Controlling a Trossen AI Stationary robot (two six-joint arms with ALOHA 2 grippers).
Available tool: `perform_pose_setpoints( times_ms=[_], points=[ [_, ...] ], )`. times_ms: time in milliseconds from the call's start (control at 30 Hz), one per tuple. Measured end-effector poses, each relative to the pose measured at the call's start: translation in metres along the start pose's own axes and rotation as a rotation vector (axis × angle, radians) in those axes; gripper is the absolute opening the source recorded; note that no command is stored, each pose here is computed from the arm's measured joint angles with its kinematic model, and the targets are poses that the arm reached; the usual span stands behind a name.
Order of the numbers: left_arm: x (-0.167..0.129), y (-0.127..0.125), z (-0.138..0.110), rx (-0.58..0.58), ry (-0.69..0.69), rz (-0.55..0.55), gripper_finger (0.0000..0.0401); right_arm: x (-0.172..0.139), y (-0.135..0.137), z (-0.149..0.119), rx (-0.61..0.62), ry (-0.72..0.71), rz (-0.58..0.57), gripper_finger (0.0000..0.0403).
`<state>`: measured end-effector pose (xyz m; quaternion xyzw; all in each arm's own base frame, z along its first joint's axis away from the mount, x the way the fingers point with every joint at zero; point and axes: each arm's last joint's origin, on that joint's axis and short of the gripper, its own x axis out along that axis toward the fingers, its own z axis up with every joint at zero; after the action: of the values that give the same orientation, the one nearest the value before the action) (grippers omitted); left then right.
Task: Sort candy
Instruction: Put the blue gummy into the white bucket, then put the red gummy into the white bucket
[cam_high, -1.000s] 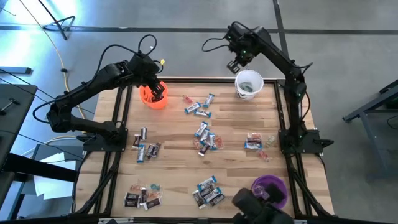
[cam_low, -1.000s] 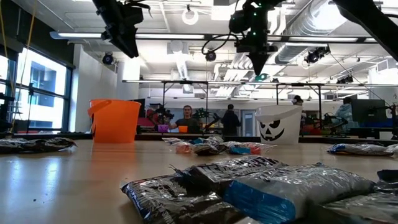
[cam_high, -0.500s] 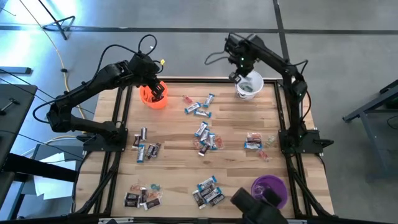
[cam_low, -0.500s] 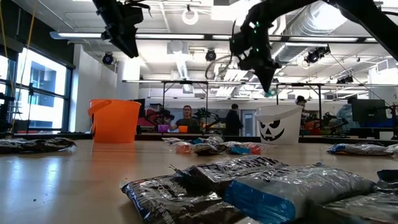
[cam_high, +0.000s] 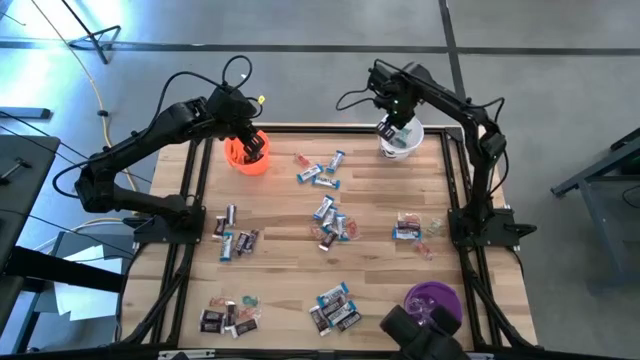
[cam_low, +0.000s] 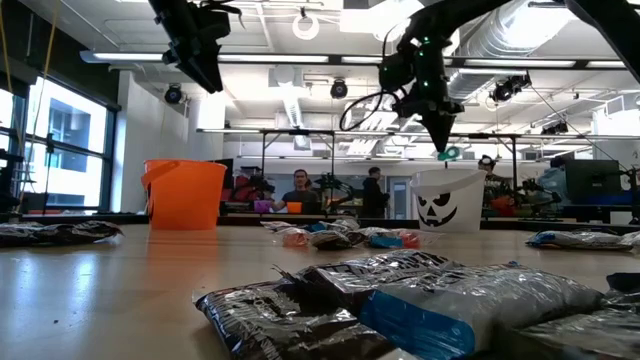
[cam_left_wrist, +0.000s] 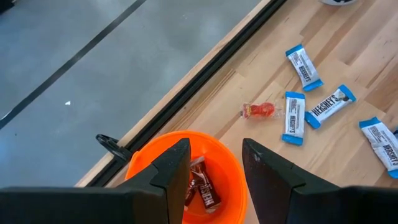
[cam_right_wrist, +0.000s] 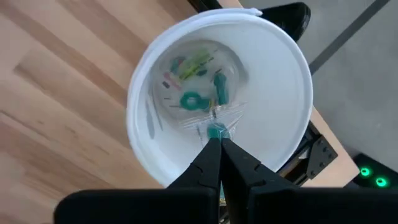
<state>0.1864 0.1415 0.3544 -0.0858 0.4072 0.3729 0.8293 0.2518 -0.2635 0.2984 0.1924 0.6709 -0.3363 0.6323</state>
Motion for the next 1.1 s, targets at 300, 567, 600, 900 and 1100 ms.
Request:
perform_pose_setpoints(
  times_ms=[300,567,600,900,1100],
  points=[
    [0.0,0.0,0.0,-0.02,0.0,0.0,0.0133,-0.001,-0.008,-0.002,0.023,-0.002,0.0,0.0094],
    [0.0,0.0,0.0,-0.036,0.0,0.0,0.0133,-0.009,-0.007,-0.018,0.092,0.06,0.129,0.0143],
    [0.0,0.0,0.0,-0.036,0.001,0.0,0.0133,-0.018,-0.006,-0.024,0.089,0.045,0.171,0.0144],
    [0.0,0.0,0.0,-0.035,0.0,0.0,0.0133,-0.097,-0.001,-0.087,0.193,-0.202,0.218,0.0144],
    [0.0,0.0,0.0,-0.035,0.0,0.0,0.0133,-0.132,0.015,-0.122,0.295,-0.327,0.261,0.0144]
  ],
)
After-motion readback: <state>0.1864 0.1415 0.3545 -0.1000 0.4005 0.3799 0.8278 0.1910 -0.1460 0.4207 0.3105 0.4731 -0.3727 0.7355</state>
